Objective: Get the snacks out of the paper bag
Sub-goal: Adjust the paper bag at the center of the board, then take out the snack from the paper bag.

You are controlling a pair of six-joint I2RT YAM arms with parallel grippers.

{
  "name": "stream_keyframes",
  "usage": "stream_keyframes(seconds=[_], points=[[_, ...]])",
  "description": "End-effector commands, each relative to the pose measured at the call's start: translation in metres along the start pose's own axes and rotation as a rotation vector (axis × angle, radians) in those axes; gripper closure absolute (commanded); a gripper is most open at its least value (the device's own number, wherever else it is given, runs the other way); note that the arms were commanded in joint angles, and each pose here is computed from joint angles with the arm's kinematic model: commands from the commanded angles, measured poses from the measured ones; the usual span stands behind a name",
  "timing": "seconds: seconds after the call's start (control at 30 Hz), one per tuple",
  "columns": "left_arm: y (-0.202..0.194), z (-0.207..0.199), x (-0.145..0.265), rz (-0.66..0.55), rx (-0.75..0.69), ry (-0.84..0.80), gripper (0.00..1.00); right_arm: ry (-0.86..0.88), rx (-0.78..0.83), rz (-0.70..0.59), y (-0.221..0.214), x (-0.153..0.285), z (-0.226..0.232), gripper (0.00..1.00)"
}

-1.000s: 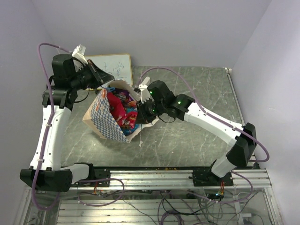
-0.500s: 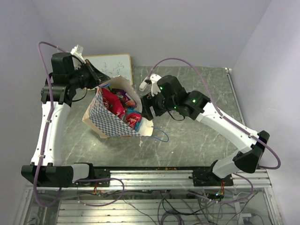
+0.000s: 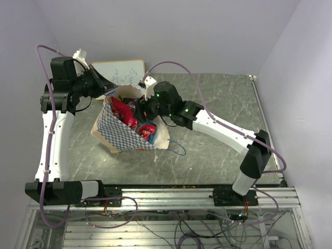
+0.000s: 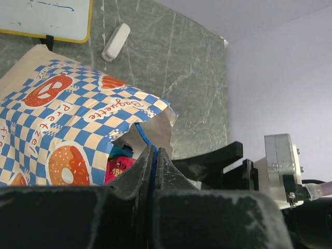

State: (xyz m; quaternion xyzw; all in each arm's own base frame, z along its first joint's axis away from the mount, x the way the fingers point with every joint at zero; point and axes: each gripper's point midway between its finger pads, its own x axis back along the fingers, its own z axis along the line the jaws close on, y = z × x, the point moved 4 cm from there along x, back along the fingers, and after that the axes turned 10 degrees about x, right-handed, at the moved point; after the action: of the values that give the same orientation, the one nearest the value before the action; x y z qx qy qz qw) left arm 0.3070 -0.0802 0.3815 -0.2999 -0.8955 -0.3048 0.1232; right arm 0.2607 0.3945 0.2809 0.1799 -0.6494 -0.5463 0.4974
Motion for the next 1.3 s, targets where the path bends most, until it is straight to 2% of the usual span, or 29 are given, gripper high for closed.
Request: stream_keyframes(seconds=[0.0, 0.23, 0.43, 0.7, 0.83, 0.97, 1.17, 1.27], points=[[0.001, -0.012, 0.011, 0.017, -0.017, -0.037, 0.93, -0.035, 0.089, -0.216, 0.037, -0.032, -0.010, 0.44], [-0.001, -0.025, 0.012, 0.049, 0.000, -0.117, 0.93, -0.046, 0.170, -0.247, 0.035, -0.082, -0.018, 0.44], [-0.007, -0.027, 0.014, 0.082, 0.002, -0.137, 0.93, -0.075, 0.248, -0.278, 0.028, -0.103, -0.026, 0.32], [-0.009, -0.034, 0.012, 0.122, 0.002, -0.193, 0.93, -0.085, 0.266, -0.291, 0.023, -0.136, -0.028, 0.24], [-0.008, -0.037, 0.011, 0.140, 0.000, -0.210, 0.93, -0.101, 0.265, -0.287, 0.020, -0.151, -0.027, 0.28], [-0.009, -0.038, 0.012, 0.147, -0.001, -0.215, 0.93, -0.140, 0.229, -0.274, 0.018, -0.163, -0.032, 0.40], [-0.008, -0.038, 0.012, 0.140, -0.003, -0.214, 0.93, -0.124, 0.227, -0.242, 0.004, -0.173, -0.029, 0.40], [-0.007, -0.037, 0.011, 0.133, 0.003, -0.208, 0.93, -0.131, 0.233, -0.232, 0.000, -0.175, -0.030, 0.46]])
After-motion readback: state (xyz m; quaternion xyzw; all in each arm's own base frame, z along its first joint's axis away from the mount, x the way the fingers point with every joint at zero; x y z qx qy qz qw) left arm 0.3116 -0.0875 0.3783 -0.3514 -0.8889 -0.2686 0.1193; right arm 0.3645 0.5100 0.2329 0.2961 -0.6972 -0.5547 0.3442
